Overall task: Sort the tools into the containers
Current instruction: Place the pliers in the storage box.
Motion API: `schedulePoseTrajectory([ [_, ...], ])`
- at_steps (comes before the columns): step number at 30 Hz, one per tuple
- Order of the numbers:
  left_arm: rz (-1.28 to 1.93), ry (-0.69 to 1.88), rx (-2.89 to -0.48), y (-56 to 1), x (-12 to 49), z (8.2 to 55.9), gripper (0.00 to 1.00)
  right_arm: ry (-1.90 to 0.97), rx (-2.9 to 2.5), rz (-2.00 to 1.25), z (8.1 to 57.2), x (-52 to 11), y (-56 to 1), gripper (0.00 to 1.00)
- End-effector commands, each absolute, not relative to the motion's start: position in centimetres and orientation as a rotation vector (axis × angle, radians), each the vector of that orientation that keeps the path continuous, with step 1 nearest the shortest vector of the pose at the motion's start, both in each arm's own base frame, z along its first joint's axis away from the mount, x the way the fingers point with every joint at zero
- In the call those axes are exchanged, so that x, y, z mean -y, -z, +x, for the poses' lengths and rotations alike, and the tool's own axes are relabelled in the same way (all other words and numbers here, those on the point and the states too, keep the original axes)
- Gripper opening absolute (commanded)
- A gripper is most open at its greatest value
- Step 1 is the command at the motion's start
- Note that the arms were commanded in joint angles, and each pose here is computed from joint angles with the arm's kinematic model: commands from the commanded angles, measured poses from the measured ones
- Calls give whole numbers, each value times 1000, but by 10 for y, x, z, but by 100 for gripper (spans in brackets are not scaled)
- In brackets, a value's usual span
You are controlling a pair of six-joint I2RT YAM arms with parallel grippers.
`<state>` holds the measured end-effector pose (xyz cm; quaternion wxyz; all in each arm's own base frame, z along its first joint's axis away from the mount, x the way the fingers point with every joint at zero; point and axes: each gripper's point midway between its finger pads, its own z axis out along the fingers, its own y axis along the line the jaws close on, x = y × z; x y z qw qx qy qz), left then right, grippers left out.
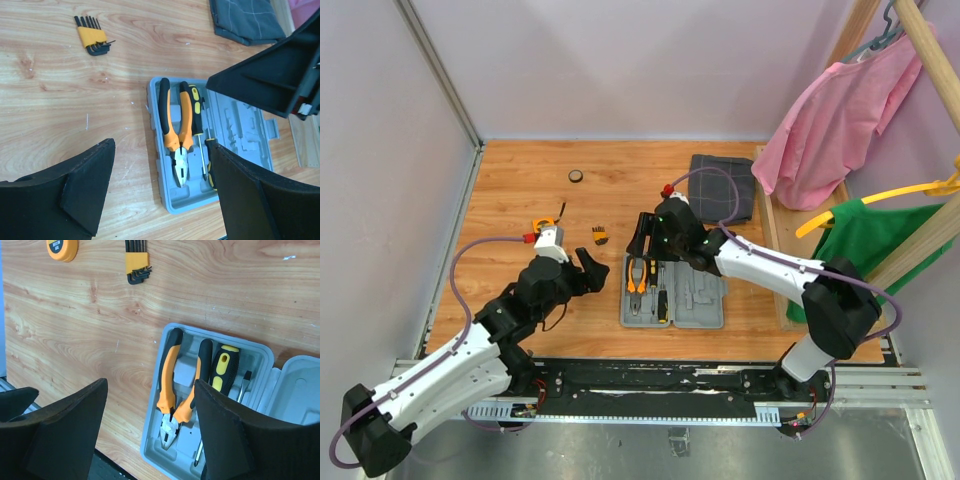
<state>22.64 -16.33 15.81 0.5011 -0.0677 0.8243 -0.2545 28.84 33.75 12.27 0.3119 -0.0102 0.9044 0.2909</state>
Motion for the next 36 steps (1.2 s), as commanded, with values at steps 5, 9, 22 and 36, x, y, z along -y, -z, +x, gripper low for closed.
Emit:
schedulePoseTrajectory([
  [5,-168,613,-2002,-153,168,233,81,-661,-2324,-51,287,-315,-126,71],
  [9,-167,597,-2029,-148,170,234,81,-630,-2283,-59,290,-302,-126,72],
  [22,-185,598,-2049,-138,168,231,81,-320,-2261,-237,295,-249,-131,99],
  [36,-160,599,-2044,-132,169,231,81,-376,-2316,-299,286,-256,-123,96],
])
